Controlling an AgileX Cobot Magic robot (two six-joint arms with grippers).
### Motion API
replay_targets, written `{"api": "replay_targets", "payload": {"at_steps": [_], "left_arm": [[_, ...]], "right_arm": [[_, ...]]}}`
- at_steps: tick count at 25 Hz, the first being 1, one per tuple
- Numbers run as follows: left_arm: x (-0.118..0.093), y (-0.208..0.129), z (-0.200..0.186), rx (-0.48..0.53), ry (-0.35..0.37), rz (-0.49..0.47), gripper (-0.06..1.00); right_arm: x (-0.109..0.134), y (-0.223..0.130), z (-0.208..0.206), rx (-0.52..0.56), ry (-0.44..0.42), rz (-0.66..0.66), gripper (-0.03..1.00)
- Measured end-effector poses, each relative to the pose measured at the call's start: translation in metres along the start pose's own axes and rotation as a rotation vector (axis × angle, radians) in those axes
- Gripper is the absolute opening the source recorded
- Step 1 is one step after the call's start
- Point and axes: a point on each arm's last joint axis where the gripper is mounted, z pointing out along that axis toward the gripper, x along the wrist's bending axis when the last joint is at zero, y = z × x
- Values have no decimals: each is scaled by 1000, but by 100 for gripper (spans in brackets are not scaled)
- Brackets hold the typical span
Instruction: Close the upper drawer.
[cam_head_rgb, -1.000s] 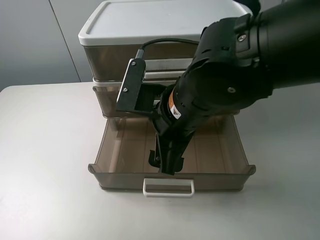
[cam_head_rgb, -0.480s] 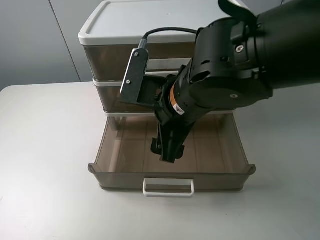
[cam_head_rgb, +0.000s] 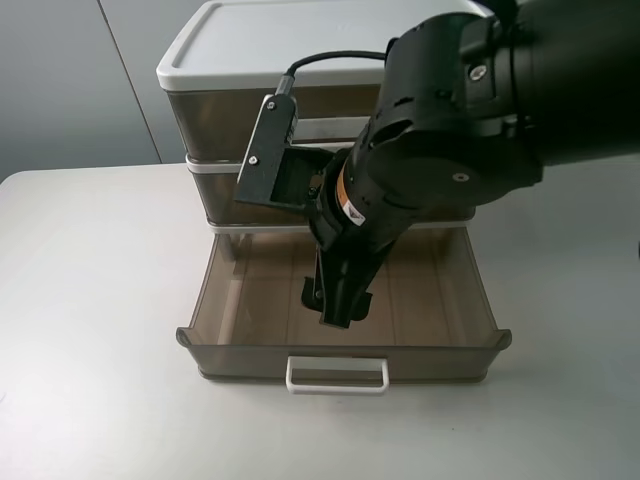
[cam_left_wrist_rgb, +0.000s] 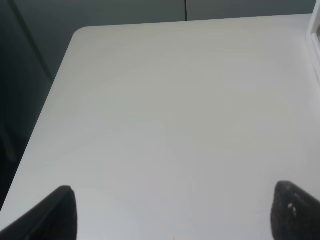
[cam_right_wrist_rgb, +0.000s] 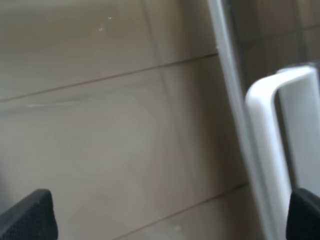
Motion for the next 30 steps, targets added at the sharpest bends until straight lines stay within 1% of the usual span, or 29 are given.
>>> {"api": "replay_targets", "payload": {"at_steps": [2,5,7,8,10,11,14,16,18,20,22,24,26,28,29,30], "left_arm": [[0,0,0,0,0,0,74],[0,0,0,0,0,0,74],[0,0,0,0,0,0,74],[0,0,0,0,0,0,74],[0,0,0,0,0,0,74],[0,0,0,0,0,0,74],[0,0,0,0,0,0,74],[0,0,0,0,0,0,74],[0,0,0,0,0,0,74],[0,0,0,0,0,0,74],[0,0,0,0,0,0,74],[0,0,0,0,0,0,74],[0,0,0,0,0,0,74],[0,0,0,0,0,0,74],[0,0,0,0,0,0,74],[0,0,0,0,0,0,74]], "right_arm": [[1,1,-16,17,63,46,70],[5,-3,-48,52,202,150,70],[2,-11,-69,66,295,254,70],[-3,-18,-76,84,328,315,70],[-21,-36,-89,119,350,443,70],[-33,-47,-92,131,344,513,70],[-76,-83,-100,127,280,730,70],[-105,-115,-103,132,218,886,70],[-126,-146,-106,153,149,1026,70],[-141,-176,-110,186,75,1150,70],[-148,-197,-117,212,2,1214,70],[-145,-210,-128,234,-73,1245,70],[-131,-220,-136,260,-132,1250,70],[-104,-229,-143,263,-167,1258,70],[-90,-233,-144,248,-185,1261,70],[-77,-235,-150,198,-225,1256,70]]}}
